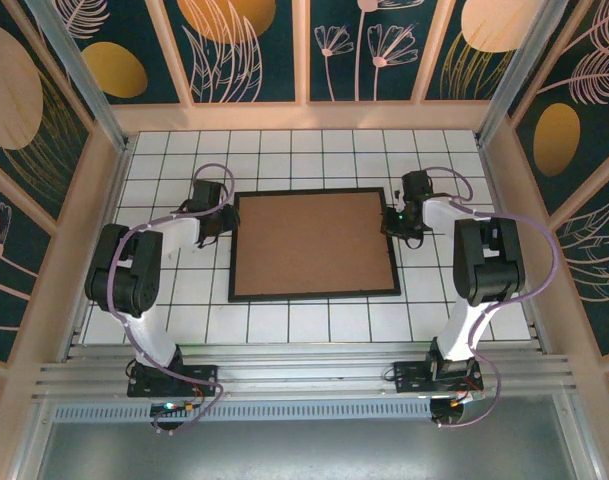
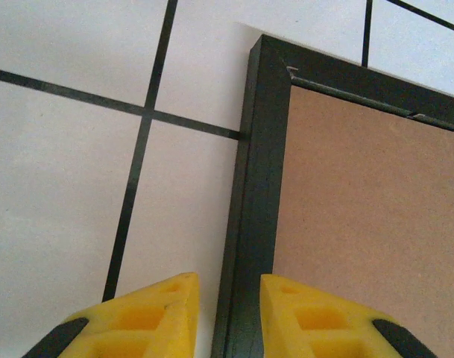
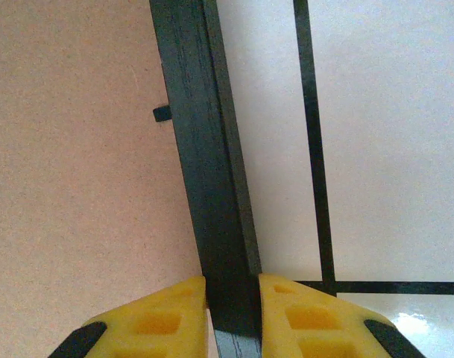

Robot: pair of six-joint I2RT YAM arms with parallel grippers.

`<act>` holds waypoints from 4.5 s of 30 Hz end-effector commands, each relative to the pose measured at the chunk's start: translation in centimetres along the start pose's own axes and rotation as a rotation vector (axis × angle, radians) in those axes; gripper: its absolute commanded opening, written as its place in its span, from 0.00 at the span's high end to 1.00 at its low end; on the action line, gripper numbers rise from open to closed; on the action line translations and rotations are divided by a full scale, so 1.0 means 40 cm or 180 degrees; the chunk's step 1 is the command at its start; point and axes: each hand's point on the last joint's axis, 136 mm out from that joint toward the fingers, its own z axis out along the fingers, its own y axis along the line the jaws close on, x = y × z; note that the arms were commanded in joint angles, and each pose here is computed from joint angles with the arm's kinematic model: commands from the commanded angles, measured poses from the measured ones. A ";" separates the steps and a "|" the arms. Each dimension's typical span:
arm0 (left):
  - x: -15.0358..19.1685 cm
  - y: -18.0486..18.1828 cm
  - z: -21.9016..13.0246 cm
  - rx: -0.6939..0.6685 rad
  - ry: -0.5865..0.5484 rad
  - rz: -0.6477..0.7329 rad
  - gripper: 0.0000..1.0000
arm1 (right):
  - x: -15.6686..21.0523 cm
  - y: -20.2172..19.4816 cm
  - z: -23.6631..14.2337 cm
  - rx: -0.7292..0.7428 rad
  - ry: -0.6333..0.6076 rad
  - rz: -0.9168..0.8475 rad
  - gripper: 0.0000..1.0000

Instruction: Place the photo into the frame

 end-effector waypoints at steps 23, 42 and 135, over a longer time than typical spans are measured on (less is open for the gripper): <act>0.087 -0.007 0.014 0.0237 0.0345 0.0071 0.74 | -0.019 -0.020 -0.001 0.0173 -0.0069 -0.0050 0.79; 0.158 -0.048 0.054 0.0121 0.0551 0.0347 0.68 | -0.003 0.007 0.014 0.0122 -0.0004 -0.0101 0.81; 0.380 0.027 -0.125 -0.0228 0.0974 0.0338 0.62 | 0.026 0.038 0.021 0.0025 0.0046 -0.0108 0.81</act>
